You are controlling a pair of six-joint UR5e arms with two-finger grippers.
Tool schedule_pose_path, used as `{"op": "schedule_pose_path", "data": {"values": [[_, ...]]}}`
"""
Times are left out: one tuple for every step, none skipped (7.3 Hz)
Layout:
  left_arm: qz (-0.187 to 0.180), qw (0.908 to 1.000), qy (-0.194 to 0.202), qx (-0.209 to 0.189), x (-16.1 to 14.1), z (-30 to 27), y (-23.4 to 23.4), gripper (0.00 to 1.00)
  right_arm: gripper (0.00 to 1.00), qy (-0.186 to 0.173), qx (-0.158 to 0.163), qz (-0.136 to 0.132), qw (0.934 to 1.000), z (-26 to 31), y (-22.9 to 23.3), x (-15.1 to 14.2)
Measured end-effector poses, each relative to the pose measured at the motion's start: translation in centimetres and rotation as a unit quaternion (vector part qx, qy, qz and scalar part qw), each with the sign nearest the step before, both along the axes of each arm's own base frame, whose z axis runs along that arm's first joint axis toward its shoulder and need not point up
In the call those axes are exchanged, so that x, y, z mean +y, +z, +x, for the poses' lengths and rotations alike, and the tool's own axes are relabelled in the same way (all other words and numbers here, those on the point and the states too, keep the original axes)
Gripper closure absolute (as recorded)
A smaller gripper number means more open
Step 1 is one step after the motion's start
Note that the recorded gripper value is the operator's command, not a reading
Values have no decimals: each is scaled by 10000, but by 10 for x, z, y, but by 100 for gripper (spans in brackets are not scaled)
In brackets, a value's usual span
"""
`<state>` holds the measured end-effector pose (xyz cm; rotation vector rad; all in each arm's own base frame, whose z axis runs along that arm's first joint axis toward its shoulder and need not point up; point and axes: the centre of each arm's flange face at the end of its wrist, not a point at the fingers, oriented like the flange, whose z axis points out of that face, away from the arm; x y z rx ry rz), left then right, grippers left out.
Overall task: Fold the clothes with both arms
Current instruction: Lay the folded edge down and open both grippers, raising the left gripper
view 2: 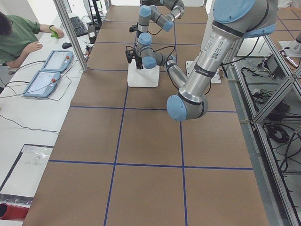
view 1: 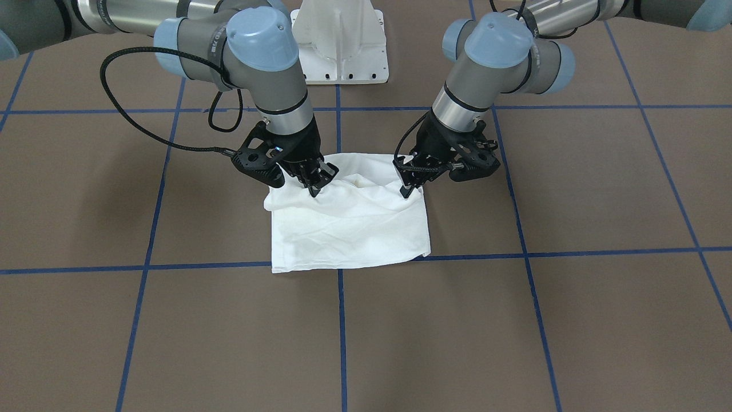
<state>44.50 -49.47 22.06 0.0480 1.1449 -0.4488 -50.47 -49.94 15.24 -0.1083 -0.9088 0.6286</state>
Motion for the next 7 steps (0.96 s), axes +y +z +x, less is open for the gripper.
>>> {"op": "schedule_pose_path", "data": {"values": [[23, 10000, -11, -5, -4, 1, 0, 7, 1, 13, -4, -31, 10000, -1, -3, -9], [40, 10000, -27, 7, -7, 0, -1, 0, 0, 18, -34, -35, 10000, -4, -2, -16], [53, 10000, -45, 21, -8, -2, -1, 0, 0, 25, -56, -25, 10000, -9, 5, -23], [48, 10000, -74, 23, -10, -4, -1, 0, 0, 46, -65, -24, 10000, -10, 12, -30], [38, 9999, -119, 17, -14, -8, 0, 0, 0, 67, -73, -49, 9999, -9, 16, -35], [20, 9999, -160, -3, -18, -12, 2, 0, 0, 64, -100, -85, 9999, -6, 17, -39], [-4, 9998, -180, -31, -20, -15, 4, 0, 0, 44, -118, -101, 9999, -4, 17, -40]]}}
